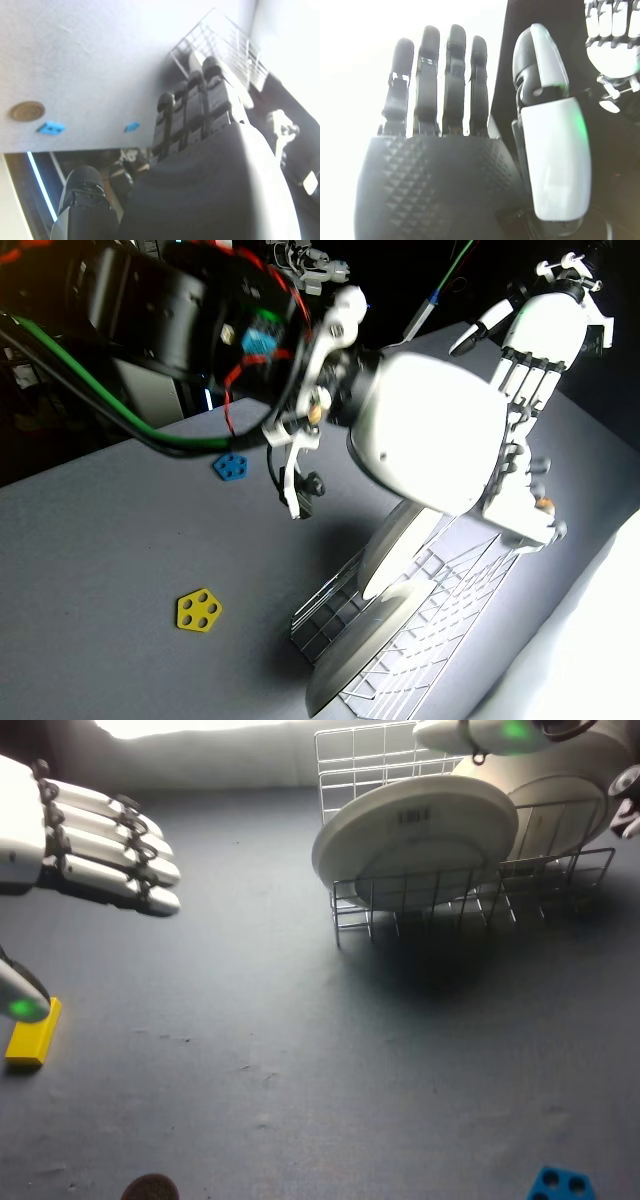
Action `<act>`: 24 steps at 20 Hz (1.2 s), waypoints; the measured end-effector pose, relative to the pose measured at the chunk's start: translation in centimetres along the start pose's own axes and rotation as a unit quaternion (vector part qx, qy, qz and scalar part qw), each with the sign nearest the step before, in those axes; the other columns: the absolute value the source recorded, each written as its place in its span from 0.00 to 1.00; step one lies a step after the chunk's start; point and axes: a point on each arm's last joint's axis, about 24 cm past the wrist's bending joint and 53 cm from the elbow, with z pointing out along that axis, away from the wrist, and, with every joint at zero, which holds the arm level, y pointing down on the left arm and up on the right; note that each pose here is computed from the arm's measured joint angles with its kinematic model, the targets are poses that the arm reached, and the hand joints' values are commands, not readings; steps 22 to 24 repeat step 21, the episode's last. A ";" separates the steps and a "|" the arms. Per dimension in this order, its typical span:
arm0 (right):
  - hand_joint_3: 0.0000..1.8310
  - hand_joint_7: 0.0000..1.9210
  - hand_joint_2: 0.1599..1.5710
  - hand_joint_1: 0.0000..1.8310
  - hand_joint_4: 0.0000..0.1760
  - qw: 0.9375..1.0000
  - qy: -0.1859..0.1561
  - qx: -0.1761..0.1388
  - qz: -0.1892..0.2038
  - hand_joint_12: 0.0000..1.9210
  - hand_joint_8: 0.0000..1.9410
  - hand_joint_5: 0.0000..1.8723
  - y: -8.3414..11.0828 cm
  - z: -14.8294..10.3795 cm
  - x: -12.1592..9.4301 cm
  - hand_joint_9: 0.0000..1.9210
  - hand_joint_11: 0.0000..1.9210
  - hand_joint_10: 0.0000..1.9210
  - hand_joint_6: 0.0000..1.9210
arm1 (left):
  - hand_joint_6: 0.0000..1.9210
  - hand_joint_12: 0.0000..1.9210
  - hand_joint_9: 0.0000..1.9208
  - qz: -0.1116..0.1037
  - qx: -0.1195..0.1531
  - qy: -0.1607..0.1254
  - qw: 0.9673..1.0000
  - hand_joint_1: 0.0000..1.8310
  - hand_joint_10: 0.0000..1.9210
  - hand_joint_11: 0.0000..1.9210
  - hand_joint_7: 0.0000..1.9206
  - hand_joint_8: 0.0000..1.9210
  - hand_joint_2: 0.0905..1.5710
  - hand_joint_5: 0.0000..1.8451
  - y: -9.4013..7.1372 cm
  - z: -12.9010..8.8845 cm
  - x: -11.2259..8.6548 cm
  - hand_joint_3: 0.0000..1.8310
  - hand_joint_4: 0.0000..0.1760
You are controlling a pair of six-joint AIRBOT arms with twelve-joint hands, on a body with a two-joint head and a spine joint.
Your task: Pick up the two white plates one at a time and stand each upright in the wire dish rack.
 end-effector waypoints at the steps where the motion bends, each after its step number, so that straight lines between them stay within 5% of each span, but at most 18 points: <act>1: 0.00 0.34 0.69 0.53 0.00 1.000 -0.010 -0.001 -0.023 0.69 0.01 0.33 0.2 -0.4 -0.4 0.21 0.00 0.22 0.02 | 0.00 0.10 0.03 0.004 0.013 0.002 1.000 0.00 0.00 0.00 0.04 0.00 0.65 0.07 -0.7 0.1 0.1 0.00 0.00; 8: 0.00 0.34 0.70 0.51 0.00 0.990 -0.089 0.030 -0.109 0.69 0.00 0.34 0.1 -3.6 -4.8 0.21 0.00 0.23 0.02 | 0.00 0.11 0.03 0.017 0.018 -0.004 1.000 0.00 0.00 0.00 0.04 0.00 0.65 0.07 -0.9 -0.8 0.1 0.00 0.00; 12: 0.00 0.36 0.69 0.48 0.00 0.987 -0.090 0.082 -0.108 0.71 0.01 0.35 -2.0 -4.2 -5.0 0.23 0.00 0.23 0.02 | 0.00 0.14 0.04 0.017 0.024 -0.003 1.000 0.00 0.00 0.00 0.06 0.00 0.65 0.09 -1.4 -1.1 0.3 0.00 0.00; 16: 0.00 0.38 0.70 0.43 0.00 0.987 -0.087 0.086 -0.102 0.74 0.01 0.37 -1.8 -4.2 -4.9 0.24 0.00 0.26 0.02 | 0.00 0.18 0.07 0.016 0.022 -0.003 1.000 0.00 0.00 0.00 0.09 0.00 0.67 0.12 -1.3 -1.1 0.3 0.00 0.00; 18: 0.00 0.46 0.66 0.43 0.00 0.987 -0.087 0.087 -0.102 0.76 0.05 0.43 -1.8 -4.2 -4.8 0.28 0.06 0.36 0.05 | 0.00 0.21 0.17 0.016 0.022 -0.003 1.000 0.00 0.01 0.04 0.19 0.01 0.68 0.18 -1.3 -1.1 0.3 0.00 0.00; 20: 0.00 0.38 0.64 0.40 0.00 0.986 -0.088 0.089 -0.110 0.81 0.39 0.43 -1.8 -4.3 -4.9 0.28 0.13 0.57 0.25 | 0.01 0.24 0.32 0.016 0.022 -0.003 1.000 0.00 0.02 0.14 0.36 0.01 0.70 0.32 -1.3 -1.1 0.3 0.00 0.00; 21: 0.00 0.30 0.65 0.34 0.00 0.986 -0.088 0.090 -0.109 0.89 0.69 0.34 -1.9 -4.3 -5.0 0.24 0.16 0.76 0.59 | 0.01 0.32 0.40 0.016 0.021 -0.003 1.000 0.00 0.04 0.20 0.43 0.02 0.72 0.40 -1.3 -1.1 0.3 0.00 0.00; 24: 0.00 0.30 0.65 0.34 0.00 0.986 -0.088 0.090 -0.109 0.89 0.69 0.34 -1.9 -4.3 -5.0 0.24 0.16 0.76 0.59 | 0.01 0.32 0.40 0.016 0.021 -0.003 1.000 0.00 0.04 0.20 0.43 0.02 0.72 0.40 -1.3 -1.1 0.3 0.00 0.00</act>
